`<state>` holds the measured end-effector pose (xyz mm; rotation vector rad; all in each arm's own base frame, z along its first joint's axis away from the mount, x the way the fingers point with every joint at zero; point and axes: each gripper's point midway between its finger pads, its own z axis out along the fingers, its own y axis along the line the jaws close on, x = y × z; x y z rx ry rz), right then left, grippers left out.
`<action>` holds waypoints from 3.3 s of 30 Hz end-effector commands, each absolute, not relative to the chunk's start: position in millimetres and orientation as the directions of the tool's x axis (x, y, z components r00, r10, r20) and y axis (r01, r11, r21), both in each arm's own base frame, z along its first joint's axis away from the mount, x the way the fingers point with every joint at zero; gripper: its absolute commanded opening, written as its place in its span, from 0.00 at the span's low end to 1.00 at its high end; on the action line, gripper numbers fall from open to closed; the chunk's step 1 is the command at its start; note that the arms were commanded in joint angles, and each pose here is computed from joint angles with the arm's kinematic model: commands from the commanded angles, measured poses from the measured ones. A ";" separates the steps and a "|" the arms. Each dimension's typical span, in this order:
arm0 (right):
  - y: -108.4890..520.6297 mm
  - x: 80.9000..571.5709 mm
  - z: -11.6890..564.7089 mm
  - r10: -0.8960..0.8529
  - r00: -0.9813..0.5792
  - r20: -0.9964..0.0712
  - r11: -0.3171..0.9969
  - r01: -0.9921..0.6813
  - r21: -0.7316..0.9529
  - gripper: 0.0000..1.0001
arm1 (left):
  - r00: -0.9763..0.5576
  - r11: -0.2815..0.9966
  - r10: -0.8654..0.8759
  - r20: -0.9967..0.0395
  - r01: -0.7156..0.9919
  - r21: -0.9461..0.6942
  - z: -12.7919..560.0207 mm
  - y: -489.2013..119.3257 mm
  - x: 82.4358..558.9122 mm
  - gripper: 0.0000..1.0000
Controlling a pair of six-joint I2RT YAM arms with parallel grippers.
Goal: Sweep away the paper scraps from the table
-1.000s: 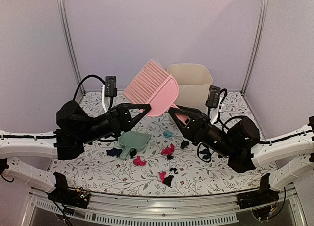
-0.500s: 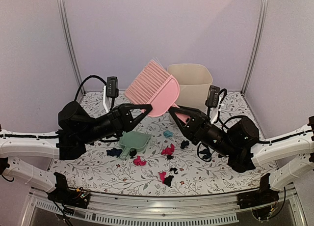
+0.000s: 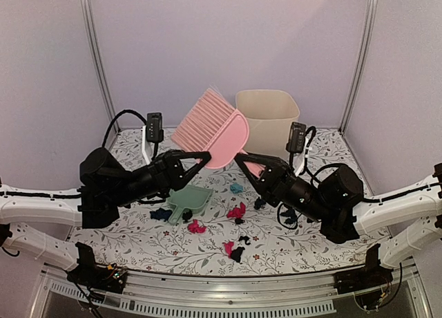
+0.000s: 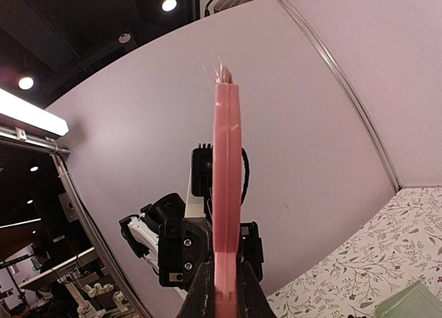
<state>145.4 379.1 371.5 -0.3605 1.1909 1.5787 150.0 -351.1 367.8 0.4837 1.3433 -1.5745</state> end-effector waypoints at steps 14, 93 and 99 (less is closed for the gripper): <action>372.6 167.4 346.2 0.507 -0.366 -0.780 0.250 -0.804 0.540 0.00 | -0.395 0.367 -0.379 -0.837 0.766 -0.528 334.1 -308.5 170.2 0.97; 241.8 230.1 222.8 0.077 -0.378 -0.923 0.902 -0.369 0.226 0.00 | -0.469 0.969 0.144 -0.871 0.245 0.029 91.8 -219.0 252.1 0.00; 237.5 229.9 234.6 0.085 -0.378 -0.922 0.898 -0.371 0.235 0.00 | -0.434 0.959 0.139 -0.890 0.284 0.012 135.9 -228.3 253.5 0.00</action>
